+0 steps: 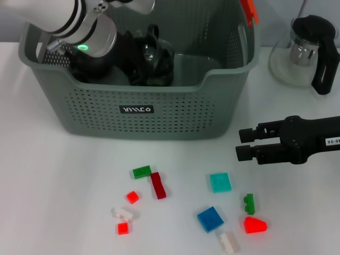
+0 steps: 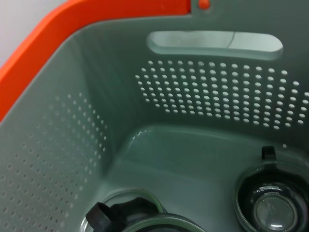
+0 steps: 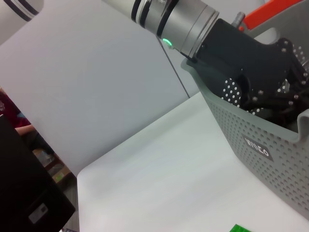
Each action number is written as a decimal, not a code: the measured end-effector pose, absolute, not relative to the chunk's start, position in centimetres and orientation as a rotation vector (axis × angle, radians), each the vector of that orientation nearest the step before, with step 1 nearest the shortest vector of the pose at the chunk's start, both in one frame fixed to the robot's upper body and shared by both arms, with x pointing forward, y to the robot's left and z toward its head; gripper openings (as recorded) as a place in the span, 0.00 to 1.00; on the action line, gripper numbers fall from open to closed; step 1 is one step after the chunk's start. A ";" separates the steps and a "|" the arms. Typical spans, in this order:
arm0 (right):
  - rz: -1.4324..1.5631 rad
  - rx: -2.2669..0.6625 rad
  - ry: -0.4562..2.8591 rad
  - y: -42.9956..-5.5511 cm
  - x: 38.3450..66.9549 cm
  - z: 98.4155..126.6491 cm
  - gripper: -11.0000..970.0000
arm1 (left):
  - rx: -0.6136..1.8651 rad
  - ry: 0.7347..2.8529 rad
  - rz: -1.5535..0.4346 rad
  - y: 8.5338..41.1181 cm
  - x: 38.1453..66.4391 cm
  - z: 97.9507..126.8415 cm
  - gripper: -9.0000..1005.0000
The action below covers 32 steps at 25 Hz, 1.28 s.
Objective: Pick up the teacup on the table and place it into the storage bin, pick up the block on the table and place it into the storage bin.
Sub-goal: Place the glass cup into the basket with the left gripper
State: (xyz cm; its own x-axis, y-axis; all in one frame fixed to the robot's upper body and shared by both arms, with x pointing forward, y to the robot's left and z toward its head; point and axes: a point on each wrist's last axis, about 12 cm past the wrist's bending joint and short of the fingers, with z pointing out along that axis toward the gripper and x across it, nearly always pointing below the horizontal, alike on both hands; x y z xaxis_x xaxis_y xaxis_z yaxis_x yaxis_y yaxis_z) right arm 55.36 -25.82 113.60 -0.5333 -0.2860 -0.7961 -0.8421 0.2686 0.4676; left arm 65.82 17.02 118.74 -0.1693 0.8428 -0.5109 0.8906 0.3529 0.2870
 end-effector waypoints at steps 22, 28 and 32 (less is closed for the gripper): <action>1.246 -1.014 1.966 -25.8 55.4 113.6 0.66 | 1.503 2.018 -0.096 17.0 65.8 118.7 0.07; 1.245 -1.013 1.966 -25.8 55.4 113.6 0.66 | 1.503 2.013 -0.091 17.0 65.9 118.8 0.07; 1.245 -1.013 1.966 -25.8 55.4 113.6 0.66 | 1.505 2.011 -0.091 17.0 65.9 118.9 0.07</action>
State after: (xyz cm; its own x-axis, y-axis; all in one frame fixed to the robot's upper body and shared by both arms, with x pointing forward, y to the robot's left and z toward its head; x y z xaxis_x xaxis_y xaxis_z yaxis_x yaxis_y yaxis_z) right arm 55.41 -25.80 113.60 -0.5329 -0.2855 -0.7966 -0.8421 0.2707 0.4664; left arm 65.89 16.96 118.86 -0.1605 0.8453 -0.5096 0.8878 0.3492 0.2998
